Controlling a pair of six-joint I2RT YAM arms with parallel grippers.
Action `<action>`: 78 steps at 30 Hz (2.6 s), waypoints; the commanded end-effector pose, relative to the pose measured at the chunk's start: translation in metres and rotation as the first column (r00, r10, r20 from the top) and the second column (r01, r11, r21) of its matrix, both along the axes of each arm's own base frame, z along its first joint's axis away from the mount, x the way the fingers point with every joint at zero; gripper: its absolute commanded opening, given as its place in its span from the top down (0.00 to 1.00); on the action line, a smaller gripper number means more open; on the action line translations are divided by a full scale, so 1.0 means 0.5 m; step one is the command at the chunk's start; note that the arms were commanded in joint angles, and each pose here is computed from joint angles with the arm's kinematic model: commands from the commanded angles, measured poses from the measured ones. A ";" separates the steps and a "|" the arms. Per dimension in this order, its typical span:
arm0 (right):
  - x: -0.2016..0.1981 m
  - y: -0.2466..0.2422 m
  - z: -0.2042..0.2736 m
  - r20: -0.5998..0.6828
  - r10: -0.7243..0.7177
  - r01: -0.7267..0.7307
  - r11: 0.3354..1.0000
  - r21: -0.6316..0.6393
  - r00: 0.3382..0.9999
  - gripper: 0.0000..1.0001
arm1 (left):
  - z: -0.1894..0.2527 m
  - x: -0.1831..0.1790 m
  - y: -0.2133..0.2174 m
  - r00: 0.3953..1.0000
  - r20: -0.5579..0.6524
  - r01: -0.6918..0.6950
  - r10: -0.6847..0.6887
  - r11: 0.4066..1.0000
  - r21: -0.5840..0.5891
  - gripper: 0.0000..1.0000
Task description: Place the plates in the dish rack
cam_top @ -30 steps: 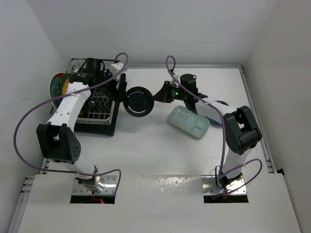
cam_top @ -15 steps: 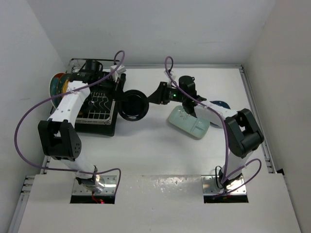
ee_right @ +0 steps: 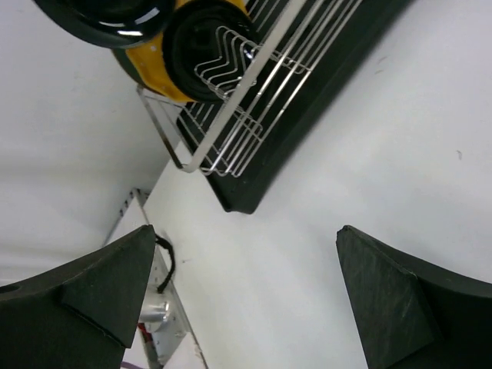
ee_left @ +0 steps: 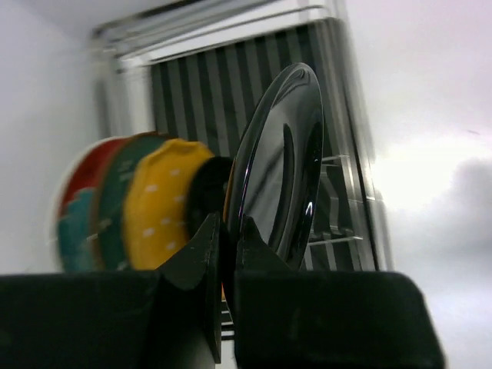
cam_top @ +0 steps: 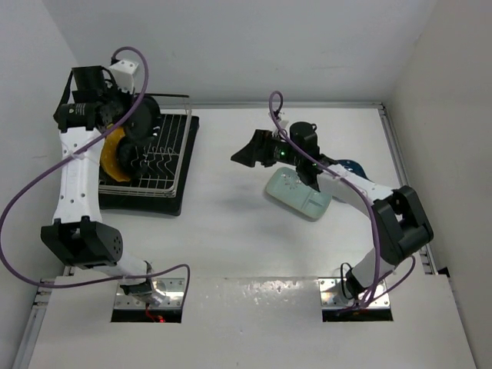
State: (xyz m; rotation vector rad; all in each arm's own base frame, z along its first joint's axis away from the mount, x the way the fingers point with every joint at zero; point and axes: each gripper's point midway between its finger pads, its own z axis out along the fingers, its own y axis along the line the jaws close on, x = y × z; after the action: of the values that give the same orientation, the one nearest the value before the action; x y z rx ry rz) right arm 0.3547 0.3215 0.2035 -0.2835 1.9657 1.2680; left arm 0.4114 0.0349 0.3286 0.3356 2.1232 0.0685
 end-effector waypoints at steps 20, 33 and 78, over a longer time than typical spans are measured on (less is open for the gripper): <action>-0.012 -0.077 -0.025 0.047 -0.112 0.116 0.988 -0.100 0.993 0.01 | -0.177 0.015 0.178 0.942 -0.027 -0.320 0.335 0.919 0.231 1.00; -0.005 -0.190 -0.066 0.006 -0.253 0.247 0.939 -0.237 0.967 0.01 | -0.301 -0.013 0.174 0.945 -0.176 -0.255 0.276 0.958 0.134 0.87; -0.111 -0.341 -0.413 -0.431 -0.339 0.182 0.913 -0.365 0.836 1.00 | -0.367 -0.162 -0.466 0.706 -0.291 0.515 -0.645 0.751 -0.413 0.29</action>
State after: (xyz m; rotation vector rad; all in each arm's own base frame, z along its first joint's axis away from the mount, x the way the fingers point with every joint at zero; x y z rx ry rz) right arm 0.3060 0.1341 -0.0059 0.3133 2.5605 0.8178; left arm 0.3318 -0.1734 0.1605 0.9114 2.2911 -0.6214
